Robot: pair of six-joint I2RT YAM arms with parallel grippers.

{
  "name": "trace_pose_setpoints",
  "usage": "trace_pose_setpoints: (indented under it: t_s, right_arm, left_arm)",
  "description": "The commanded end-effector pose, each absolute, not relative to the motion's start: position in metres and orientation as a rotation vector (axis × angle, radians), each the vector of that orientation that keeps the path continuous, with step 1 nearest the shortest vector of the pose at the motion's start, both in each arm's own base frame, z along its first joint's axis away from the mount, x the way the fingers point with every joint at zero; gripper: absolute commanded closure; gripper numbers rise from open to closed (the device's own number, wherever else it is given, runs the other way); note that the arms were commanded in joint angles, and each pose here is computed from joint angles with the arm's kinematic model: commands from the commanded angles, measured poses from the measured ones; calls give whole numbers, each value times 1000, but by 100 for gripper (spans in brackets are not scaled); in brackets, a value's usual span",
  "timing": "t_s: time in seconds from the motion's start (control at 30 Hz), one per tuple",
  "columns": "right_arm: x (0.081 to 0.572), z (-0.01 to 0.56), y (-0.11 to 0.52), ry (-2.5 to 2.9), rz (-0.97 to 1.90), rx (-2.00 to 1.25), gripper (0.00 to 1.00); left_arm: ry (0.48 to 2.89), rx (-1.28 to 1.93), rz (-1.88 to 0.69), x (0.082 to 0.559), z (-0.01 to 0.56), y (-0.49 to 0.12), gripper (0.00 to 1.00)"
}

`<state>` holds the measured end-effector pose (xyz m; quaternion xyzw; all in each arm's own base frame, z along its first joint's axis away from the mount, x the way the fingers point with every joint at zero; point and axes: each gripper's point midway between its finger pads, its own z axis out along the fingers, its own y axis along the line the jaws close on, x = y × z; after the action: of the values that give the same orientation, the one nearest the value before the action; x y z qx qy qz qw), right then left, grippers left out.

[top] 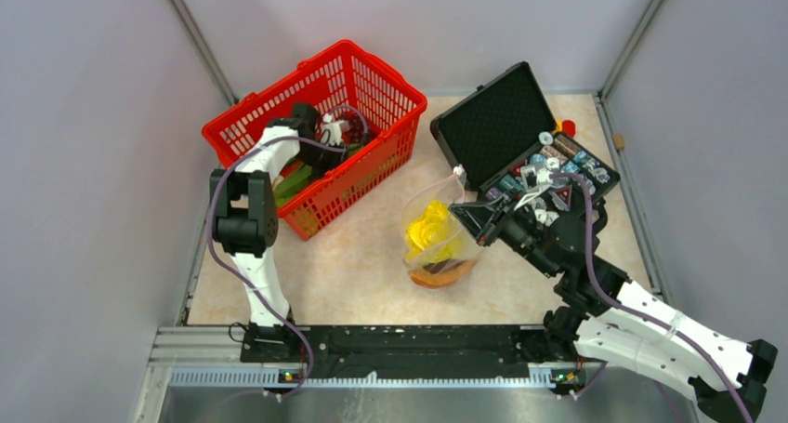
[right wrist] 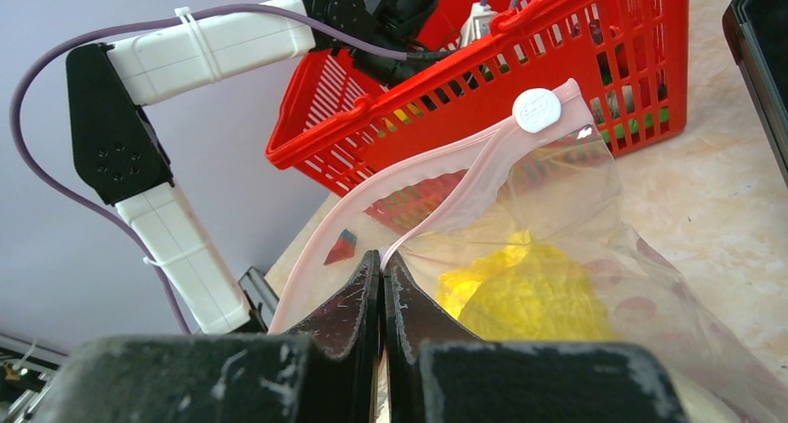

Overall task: Place the food in the zip-top bag and seal the zipper
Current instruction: Pick up the fake vegetable from the bin.

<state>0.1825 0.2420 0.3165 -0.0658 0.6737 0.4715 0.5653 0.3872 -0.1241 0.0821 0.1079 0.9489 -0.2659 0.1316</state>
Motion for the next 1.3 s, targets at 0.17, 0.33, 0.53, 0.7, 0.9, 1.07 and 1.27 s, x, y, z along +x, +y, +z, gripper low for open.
trace_pose_setpoints:
  t_s: [0.17,0.33,0.53,0.7,0.9,1.07,1.27]
  right_arm:
    - [183,342,240,1499,1150,-125,100]
    - [184,341,242,1505,1152,-124,100]
    - [183,343,241,1506,1152,-128,100]
    - [184,341,240,1514,1142,-122,100]
    - [185,340,240,1518,1134,-117,100]
    - [186,341,240,1515,1132,-117,100]
    - [186,341,240,1519,1130,-114,100]
  left_arm:
    - [2681,378,-782,386,118,-126,77]
    - [2711,429,-815,379,110,-127,52]
    - [2769,425,-813,375,93,-126,45]
    - [2801,434,-802,373,88,-124,48]
    - [2796,459,-827,370,94,-128,67]
    - [2734,452,-774,376,116,-126,86]
    - [2602,452,-668,384,165,-120,91]
